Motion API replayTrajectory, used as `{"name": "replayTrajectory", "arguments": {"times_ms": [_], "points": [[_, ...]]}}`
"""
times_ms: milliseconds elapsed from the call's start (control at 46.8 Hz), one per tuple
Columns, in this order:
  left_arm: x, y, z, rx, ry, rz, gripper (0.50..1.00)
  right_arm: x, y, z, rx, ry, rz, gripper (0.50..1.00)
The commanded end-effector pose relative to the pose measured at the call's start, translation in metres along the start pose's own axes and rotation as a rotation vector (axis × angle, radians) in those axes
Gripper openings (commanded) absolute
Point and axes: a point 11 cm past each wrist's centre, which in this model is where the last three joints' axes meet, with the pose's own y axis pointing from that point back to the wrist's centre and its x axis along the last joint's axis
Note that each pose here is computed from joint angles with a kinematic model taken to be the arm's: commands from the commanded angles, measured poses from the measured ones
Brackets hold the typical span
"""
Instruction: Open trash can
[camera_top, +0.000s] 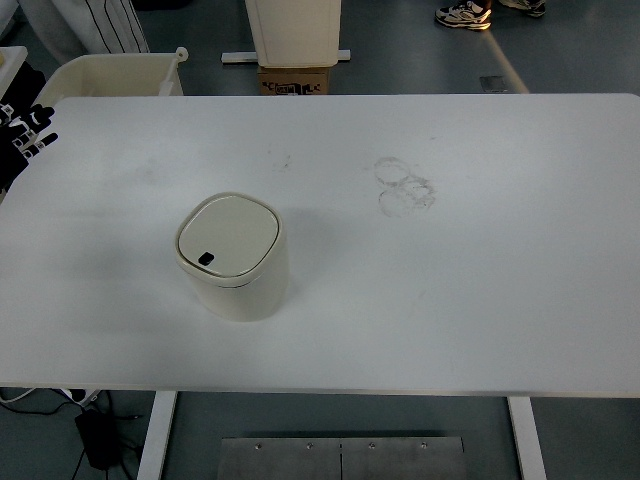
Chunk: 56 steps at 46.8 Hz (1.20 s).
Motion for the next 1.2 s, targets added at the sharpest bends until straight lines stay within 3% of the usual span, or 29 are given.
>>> {"name": "replayTrajectory", "arguments": {"times_ms": [0, 257, 599, 727, 941, 1176], "points": [[-0.001, 0.000, 0.000, 0.002, -0.002, -0.002, 1.000, 0.000, 0.000, 0.000, -0.001, 0.000, 0.000, 0.991], [-0.042, 0.003, 0.019, 0.010, -0.037, -0.067, 1.000, 0.000, 0.000, -0.001, 0.001, 0.000, -0.001, 0.991], [-0.129, -0.001, 0.078, 0.000, -0.111, -0.237, 1.000, 0.000, 0.000, -0.001, 0.001, 0.001, 0.001, 0.991], [-0.175, -0.003, 0.096, 0.004, -0.217, -0.323, 1.000, 0.000, 0.000, -0.001, 0.001, 0.001, 0.001, 0.991], [-0.250, 0.009, 0.095, 0.040, -0.356, -0.488, 1.000, 0.000, 0.000, -0.001, 0.001, 0.001, 0.001, 0.991], [-0.298, 0.025, 0.078, 0.117, -0.538, -0.602, 1.000, 0.001, 0.000, -0.001, 0.000, 0.001, 0.002, 0.991]]}}
